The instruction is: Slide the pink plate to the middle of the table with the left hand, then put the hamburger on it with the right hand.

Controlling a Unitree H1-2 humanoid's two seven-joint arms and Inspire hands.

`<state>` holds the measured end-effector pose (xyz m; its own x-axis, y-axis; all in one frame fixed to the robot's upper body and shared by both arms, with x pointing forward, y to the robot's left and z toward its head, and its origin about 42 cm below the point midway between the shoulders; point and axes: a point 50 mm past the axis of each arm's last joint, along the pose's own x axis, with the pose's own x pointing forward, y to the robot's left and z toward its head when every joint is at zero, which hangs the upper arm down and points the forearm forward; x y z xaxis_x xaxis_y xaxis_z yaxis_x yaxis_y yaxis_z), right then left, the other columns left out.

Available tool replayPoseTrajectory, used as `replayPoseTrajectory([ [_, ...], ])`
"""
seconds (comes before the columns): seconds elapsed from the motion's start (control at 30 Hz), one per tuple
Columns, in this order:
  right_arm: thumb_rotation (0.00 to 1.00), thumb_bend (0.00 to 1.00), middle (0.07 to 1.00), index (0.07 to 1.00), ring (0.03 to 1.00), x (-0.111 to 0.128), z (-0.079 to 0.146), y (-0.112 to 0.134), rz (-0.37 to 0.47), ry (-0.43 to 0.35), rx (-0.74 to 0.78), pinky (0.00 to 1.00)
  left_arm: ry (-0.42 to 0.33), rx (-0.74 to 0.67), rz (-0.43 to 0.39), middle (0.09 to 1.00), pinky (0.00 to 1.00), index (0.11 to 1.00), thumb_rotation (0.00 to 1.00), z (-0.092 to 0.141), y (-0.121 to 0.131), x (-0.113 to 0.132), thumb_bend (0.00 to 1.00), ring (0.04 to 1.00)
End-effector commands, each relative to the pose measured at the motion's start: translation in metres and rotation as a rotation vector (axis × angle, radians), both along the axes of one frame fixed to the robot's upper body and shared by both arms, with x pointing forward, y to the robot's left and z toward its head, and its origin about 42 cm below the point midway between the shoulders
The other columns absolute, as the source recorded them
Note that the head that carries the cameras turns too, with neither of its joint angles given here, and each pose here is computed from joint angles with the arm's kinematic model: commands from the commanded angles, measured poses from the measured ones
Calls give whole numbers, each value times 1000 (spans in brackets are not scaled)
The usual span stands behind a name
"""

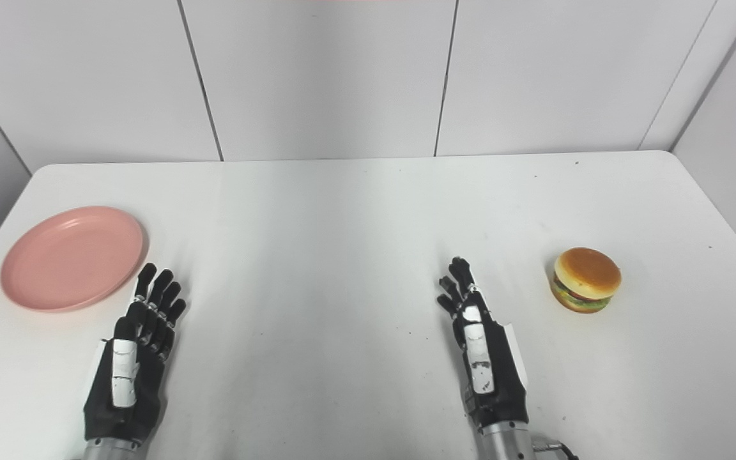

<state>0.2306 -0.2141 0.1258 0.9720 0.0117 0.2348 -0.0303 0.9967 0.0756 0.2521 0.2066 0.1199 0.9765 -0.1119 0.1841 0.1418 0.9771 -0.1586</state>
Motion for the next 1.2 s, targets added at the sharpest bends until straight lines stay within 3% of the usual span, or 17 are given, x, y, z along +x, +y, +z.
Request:
replayPoseTrajectory([
  [0.0, 1000, 884, 965, 958, 951, -19, -9, -7, -3, -3, -26, 961, -8, -7, -4, 1000, 1000, 1000, 907, -2, -1, -2, 857, 1000],
  [0.67, 1000, 837, 965, 954, 946, -19, -9, -7, -14, 21, -18, 943, -36, 0, -38, 1000, 1000, 1000, 892, -2, 0, 0, 892, 1000],
  [1.17, 1000, 798, 972, 949, 969, -20, -13, -12, -31, 65, -14, 987, -30, 9, -70, 1000, 992, 1000, 898, -6, -8, -2, 908, 997],
])
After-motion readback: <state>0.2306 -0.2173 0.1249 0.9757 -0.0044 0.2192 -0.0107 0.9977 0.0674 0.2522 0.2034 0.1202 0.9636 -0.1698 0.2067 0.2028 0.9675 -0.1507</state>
